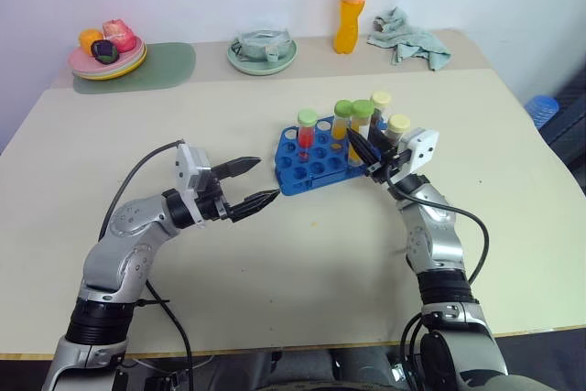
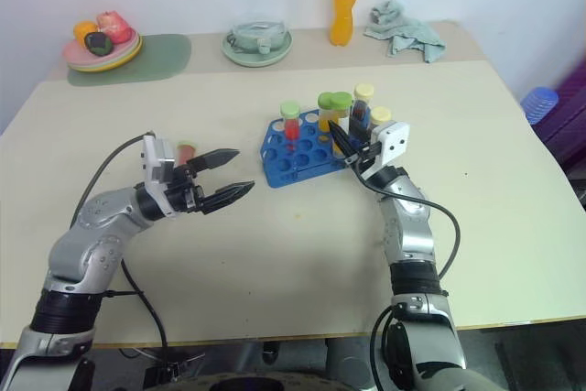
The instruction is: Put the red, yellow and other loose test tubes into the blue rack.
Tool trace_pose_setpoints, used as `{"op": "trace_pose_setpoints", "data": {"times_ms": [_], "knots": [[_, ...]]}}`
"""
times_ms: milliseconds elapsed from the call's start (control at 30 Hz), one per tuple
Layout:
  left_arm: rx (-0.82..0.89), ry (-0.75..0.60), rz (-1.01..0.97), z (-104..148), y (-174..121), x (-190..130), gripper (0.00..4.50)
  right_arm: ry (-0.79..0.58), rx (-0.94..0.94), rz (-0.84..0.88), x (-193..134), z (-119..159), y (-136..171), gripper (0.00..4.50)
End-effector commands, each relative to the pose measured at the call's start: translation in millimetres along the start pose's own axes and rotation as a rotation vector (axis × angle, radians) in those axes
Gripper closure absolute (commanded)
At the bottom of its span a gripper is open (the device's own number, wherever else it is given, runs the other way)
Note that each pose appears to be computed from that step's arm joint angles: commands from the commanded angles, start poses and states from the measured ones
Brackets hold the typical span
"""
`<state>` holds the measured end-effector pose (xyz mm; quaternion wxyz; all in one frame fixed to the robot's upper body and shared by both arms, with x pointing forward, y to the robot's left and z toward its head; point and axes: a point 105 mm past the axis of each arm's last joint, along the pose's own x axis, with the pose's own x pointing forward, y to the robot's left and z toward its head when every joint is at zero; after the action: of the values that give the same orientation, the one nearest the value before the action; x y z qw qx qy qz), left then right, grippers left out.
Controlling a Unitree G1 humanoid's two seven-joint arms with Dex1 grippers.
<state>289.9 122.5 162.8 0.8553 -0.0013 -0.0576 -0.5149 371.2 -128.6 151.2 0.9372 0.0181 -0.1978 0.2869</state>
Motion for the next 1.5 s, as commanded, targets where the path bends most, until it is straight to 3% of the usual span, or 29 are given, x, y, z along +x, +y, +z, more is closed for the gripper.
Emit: {"op": "trace_pose_setpoints", "data": {"times_ms": [33, 467, 667, 833, 1000, 1233, 1333, 1500], "knots": [[0.049, -0.021, 0.007, 14, -2, -3, 0.46, 0.039, -0.019, -0.031, -3, -14, -8, 3.72], [0.063, -0.033, 0.098, 20, 2, -7, 0.46, 0.054, 0.031, -0.029, -11, -34, -10, 3.72], [0.045, -0.085, 0.229, 27, 18, -13, 0.46, -0.011, -0.18, 0.034, -17, -14, -7, 0.8], [0.185, -0.081, 0.568, 41, 54, -18, 0.46, 0.05, -0.297, 0.066, -27, 1, -18, 0.8], [0.143, -0.013, 0.701, 42, 65, -19, 0.46, 0.147, -0.334, 0.09, -46, 21, -31, 0.8], [-0.113, 0.258, 0.963, 40, 100, -29, 0.46, 0.305, -0.248, 0.327, -93, 72, -17, 0.8], [-0.219, 0.377, 0.971, 37, 103, -28, 0.46, 0.287, -0.271, 0.397, -92, 98, -13, 0.8], [-0.409, 0.509, 0.951, 25, 104, -31, 0.46, 0.257, -0.29, 0.453, -81, 118, -8, 0.8]]}}
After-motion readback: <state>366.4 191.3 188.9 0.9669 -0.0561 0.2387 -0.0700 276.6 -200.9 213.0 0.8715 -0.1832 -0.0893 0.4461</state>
